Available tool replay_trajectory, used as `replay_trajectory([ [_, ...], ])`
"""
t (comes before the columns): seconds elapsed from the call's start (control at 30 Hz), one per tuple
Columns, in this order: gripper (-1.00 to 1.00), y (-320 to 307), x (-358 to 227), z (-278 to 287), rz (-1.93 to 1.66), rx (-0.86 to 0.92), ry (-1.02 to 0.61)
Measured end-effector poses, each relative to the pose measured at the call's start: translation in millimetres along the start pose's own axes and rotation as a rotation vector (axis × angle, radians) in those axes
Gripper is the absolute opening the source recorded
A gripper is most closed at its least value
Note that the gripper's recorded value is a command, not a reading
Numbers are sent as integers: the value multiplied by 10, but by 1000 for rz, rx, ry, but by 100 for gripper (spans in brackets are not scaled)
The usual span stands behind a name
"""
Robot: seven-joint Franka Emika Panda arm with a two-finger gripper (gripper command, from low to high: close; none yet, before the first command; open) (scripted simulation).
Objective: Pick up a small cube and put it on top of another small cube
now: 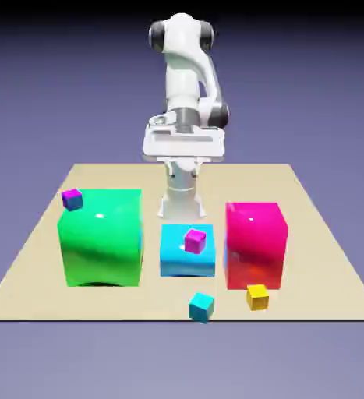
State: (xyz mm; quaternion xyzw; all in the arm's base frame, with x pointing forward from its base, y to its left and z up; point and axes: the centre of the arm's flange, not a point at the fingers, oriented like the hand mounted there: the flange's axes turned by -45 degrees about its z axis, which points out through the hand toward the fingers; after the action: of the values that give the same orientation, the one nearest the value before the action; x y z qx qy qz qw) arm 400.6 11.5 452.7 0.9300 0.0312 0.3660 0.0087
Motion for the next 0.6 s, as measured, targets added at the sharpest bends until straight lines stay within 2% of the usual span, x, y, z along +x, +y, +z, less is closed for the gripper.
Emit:
replay_trajectory([
  [0.3,0,-546,177,939,-70,7,-349],
  [0.6,0,-1152,54,1844,-117,17,-678],
])
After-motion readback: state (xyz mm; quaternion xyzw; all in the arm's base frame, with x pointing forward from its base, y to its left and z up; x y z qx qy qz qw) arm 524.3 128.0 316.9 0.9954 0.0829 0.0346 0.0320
